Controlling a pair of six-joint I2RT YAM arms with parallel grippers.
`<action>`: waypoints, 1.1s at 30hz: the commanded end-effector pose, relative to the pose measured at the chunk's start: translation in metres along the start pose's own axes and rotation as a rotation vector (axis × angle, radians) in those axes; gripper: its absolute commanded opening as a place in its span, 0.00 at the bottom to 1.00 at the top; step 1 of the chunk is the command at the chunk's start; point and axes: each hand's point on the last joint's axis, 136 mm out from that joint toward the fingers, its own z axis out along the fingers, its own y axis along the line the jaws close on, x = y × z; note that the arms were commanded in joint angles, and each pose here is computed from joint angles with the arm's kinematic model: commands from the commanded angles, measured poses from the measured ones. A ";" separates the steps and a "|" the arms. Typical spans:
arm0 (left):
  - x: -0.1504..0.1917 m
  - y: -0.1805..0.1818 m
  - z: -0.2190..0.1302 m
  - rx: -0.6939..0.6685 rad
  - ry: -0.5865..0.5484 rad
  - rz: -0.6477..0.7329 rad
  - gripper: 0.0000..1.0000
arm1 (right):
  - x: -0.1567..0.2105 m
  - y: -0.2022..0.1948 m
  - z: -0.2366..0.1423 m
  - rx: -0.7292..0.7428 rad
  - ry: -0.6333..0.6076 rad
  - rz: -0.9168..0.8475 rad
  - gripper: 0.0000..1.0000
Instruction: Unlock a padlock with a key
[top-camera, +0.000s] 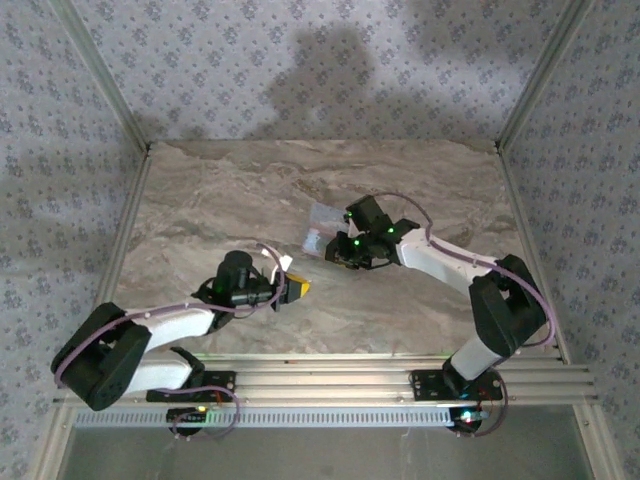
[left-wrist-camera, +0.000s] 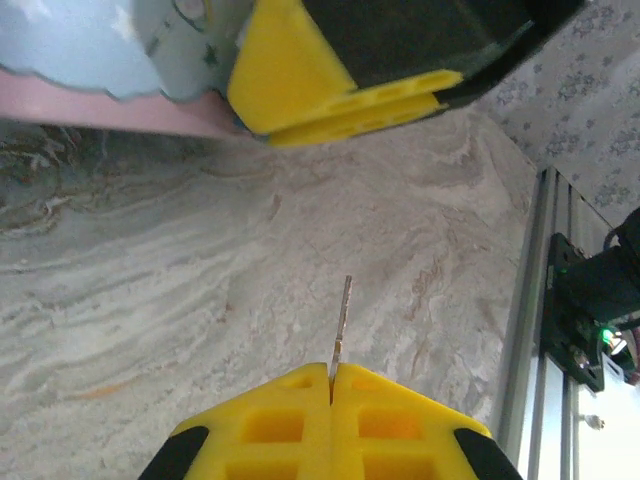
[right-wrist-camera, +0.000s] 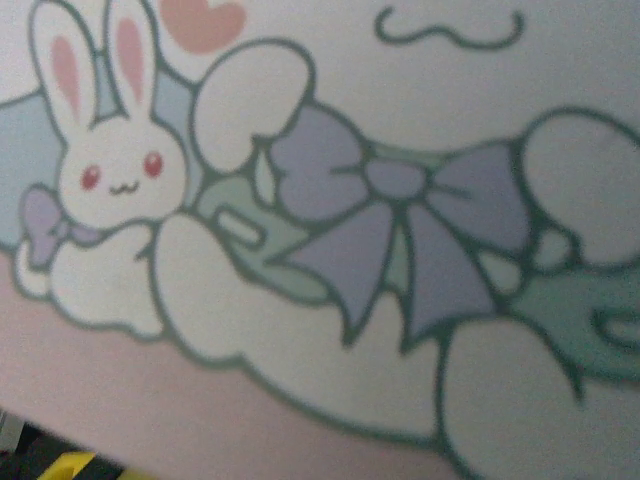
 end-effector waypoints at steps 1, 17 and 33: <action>-0.027 -0.007 0.007 0.027 -0.056 0.088 0.00 | -0.003 0.036 -0.026 -0.099 0.003 -0.028 0.00; -0.042 0.002 0.028 0.029 -0.067 0.111 0.00 | 0.003 0.049 -0.034 -0.158 0.061 0.012 0.00; -0.041 -0.003 0.033 0.030 -0.066 0.162 0.00 | 0.005 0.051 -0.032 -0.174 0.081 0.037 0.00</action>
